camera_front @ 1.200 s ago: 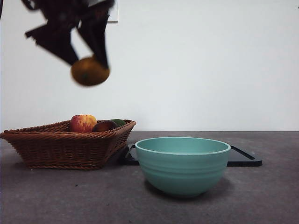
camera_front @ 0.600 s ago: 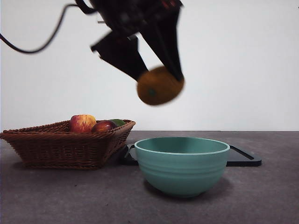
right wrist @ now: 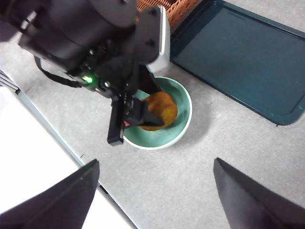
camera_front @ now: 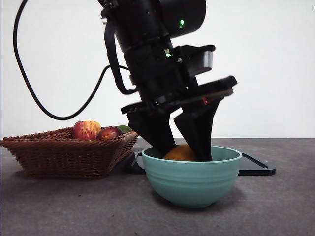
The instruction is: Pick up the wifruite, put it on the bowl, pick up the plate, put it on desk
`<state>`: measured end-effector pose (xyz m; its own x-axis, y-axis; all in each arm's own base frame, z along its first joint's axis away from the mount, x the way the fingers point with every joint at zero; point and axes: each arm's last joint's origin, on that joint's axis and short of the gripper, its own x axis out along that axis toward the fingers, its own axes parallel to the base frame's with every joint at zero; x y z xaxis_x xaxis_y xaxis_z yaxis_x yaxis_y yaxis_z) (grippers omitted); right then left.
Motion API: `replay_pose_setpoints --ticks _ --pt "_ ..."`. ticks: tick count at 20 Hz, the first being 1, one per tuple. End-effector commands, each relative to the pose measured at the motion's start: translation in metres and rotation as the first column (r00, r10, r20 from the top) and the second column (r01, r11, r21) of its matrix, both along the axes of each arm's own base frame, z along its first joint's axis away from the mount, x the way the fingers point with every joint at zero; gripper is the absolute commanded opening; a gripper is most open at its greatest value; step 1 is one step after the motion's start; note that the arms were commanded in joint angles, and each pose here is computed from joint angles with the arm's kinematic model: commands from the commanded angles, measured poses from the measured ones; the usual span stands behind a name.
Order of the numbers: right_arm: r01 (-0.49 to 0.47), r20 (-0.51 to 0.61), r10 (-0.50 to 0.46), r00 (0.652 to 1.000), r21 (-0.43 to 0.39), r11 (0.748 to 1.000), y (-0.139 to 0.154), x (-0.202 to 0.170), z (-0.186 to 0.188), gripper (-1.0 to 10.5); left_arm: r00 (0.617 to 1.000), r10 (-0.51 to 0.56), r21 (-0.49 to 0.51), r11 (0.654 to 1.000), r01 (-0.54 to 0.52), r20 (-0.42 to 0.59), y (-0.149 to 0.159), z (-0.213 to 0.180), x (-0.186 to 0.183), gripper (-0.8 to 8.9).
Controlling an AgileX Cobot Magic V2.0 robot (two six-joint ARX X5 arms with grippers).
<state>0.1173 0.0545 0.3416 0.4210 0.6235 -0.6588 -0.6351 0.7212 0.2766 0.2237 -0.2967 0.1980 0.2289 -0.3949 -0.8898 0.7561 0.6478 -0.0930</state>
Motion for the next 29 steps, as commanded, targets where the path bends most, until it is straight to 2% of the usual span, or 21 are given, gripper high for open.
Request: replay_pose_setpoints --ticks 1,4,6,11,17,23,26,29 --pt "-0.003 0.019 0.003 1.000 0.008 1.000 0.001 0.001 0.005 3.8 1.000 -0.024 0.013 1.000 0.024 -0.002 -0.009 -0.008 0.000 2.24" --pt "-0.004 0.019 0.004 1.000 0.008 1.000 0.001 0.001 0.005 3.8 1.000 -0.027 0.019 0.999 0.027 -0.007 -0.010 -0.009 -0.001 3.24" --pt "-0.004 0.019 0.004 1.000 0.008 1.000 0.001 0.001 0.005 3.8 0.999 -0.032 0.015 0.999 0.032 -0.006 -0.011 -0.008 -0.003 3.44" --pt "-0.003 0.019 0.003 1.000 0.008 1.000 0.001 0.001 0.005 3.8 1.000 -0.026 -0.006 1.000 0.026 0.005 -0.012 0.002 -0.005 3.44" --pt "-0.004 0.019 0.004 1.000 0.008 1.000 0.001 0.001 0.005 3.8 0.998 -0.014 -0.080 0.997 0.019 0.062 0.003 0.043 -0.013 3.44" --pt "-0.003 0.015 0.003 1.000 0.006 1.000 0.001 0.000 0.005 3.8 0.982 0.053 -0.234 0.972 -0.009 0.182 0.042 0.112 -0.023 3.44" --pt "-0.004 0.016 0.004 1.000 0.006 1.000 0.001 0.000 0.005 3.8 0.962 0.125 -0.326 0.944 -0.040 0.243 0.074 0.147 -0.030 3.44" --pt "-0.004 0.016 0.004 1.000 0.006 1.000 0.001 0.000 0.005 3.8 0.943 0.196 -0.368 0.926 -0.087 0.268 0.105 0.170 -0.036 3.44"
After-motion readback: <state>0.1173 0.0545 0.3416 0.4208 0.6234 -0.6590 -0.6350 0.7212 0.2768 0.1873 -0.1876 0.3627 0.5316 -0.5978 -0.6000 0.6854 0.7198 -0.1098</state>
